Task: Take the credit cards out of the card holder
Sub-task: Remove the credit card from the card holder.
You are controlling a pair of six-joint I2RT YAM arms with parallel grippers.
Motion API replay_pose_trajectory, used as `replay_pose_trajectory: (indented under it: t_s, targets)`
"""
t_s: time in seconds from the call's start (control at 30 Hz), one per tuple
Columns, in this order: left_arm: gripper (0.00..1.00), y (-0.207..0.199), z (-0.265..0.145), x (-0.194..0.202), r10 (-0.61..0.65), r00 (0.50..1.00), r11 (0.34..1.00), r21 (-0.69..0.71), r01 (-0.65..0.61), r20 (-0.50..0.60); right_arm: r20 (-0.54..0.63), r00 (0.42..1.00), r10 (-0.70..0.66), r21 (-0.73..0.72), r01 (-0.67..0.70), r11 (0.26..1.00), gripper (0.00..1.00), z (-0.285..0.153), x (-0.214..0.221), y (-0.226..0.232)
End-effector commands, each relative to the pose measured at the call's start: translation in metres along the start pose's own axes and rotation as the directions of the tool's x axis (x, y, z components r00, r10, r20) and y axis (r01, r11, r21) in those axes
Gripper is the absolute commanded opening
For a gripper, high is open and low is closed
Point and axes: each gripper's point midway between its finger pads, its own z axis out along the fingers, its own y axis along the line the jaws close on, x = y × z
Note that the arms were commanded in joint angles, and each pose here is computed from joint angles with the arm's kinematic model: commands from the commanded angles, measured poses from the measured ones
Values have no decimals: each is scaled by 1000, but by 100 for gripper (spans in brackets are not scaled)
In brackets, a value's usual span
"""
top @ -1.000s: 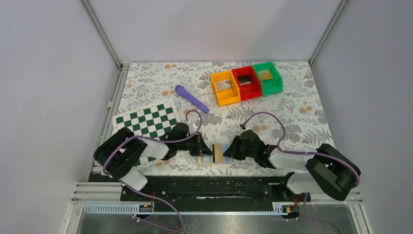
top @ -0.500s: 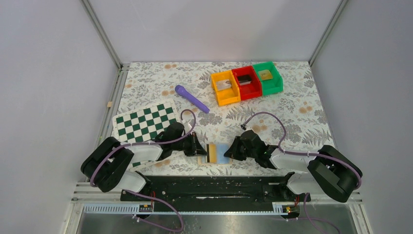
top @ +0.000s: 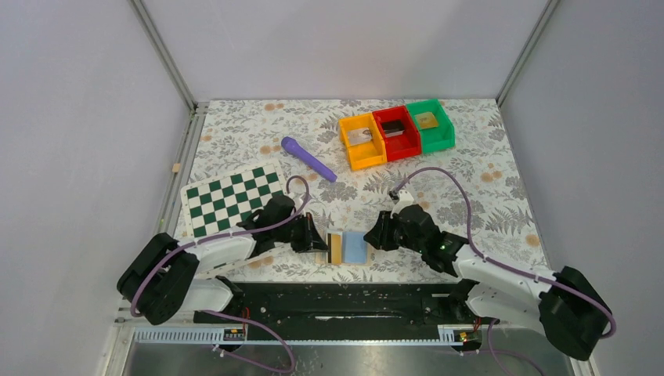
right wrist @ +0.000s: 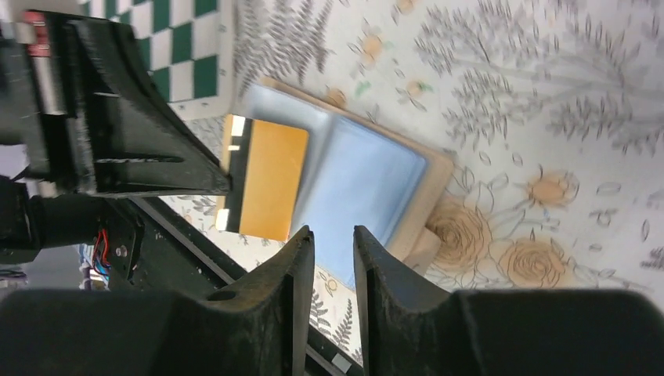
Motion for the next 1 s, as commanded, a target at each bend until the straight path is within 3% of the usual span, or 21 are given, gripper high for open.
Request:
replay_pose_trajectory:
  t_s: [0.0,0.13,0.3,0.4,0.47,0.63,0.83,0.97]
  targets:
    - [0,-21,-9,-21,34,997,999,18,-35,66,185,959,-212,-71,229,971,33,-13,-40,26]
    - [0,-29,-14,-23,18,997,999,35,-20,73,293,900,-322,-60,353,934,36,-19,-51,38]
    - [0,-40,-21,-27,-19,995,998,60,14,94,317,803,-505,-40,543,839,38,-14,-44,60]
    - [0,-50,-27,-32,-46,993,995,88,37,110,377,661,-649,-27,708,706,40,-11,-29,84]
    - [0,-57,-30,-34,-70,990,993,106,58,119,419,521,-743,-9,821,571,44,-11,-14,100]
    - [0,-72,-41,-38,-119,984,983,154,98,134,453,270,-850,147,918,369,50,-7,-5,116]
    - [0,-74,-50,-41,-145,977,981,149,122,155,389,64,-919,326,923,202,53,-6,-5,125]
    - [0,-81,-53,-39,-163,976,974,178,137,143,342,-3,-940,418,896,149,51,-4,-8,128]
